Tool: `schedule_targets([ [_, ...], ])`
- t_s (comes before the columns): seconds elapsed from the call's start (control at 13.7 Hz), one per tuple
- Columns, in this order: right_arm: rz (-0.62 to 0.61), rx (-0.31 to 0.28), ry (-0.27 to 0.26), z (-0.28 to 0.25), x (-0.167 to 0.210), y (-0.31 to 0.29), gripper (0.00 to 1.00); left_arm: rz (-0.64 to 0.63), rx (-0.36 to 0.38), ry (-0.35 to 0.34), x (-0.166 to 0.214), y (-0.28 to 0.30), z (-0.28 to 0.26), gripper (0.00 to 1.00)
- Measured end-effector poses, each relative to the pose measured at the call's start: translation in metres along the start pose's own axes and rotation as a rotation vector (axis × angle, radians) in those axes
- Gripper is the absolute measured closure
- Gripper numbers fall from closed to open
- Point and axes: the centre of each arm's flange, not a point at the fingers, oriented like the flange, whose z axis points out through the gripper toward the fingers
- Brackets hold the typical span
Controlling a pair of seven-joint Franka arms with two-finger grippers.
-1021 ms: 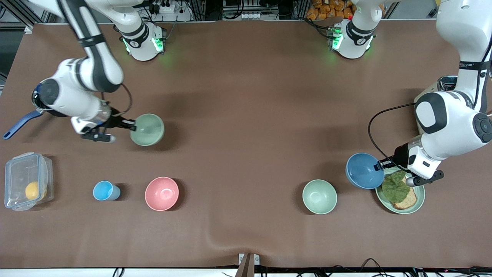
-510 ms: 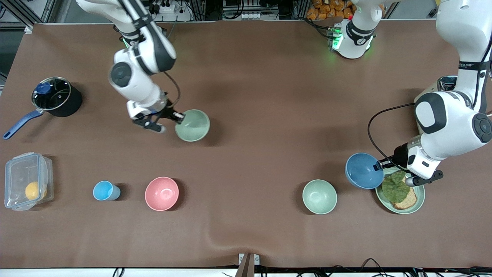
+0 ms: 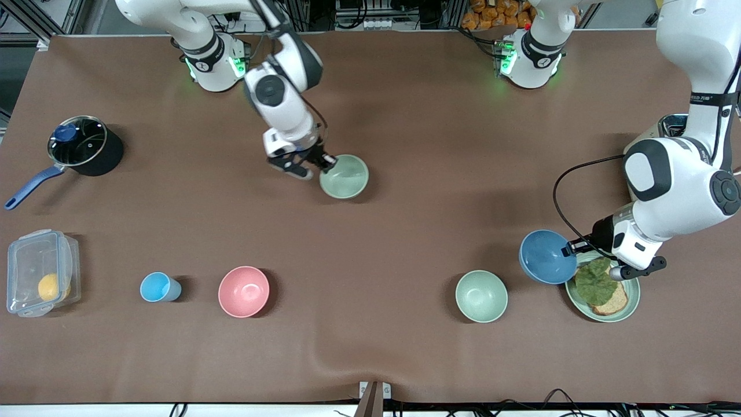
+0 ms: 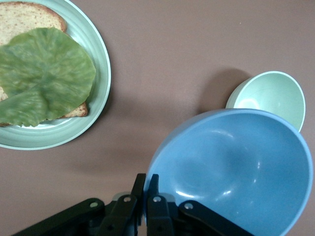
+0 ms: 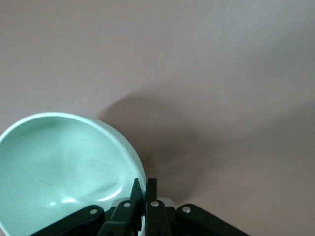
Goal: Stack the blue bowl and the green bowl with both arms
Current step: 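Grasp the green bowl rim with the right gripper and carry it toward the table middle, then carry the blue bowl with the left gripper over the green bowl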
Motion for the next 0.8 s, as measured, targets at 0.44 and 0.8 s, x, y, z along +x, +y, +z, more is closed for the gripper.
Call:
schedule_targets([
  [0.44, 0.060, 0.000, 0.001, 0.017, -0.029, -0.006, 0.96, 0.002, 0.000, -0.003, -0.001, 0.001, 0.002, 0.96],
  [0.8, 0.139, -0.042, -0.022, 0.007, -0.014, -0.019, 0.62, -0.070, 0.004, -0.041, -0.023, 0.054, 0.018, 0.96],
])
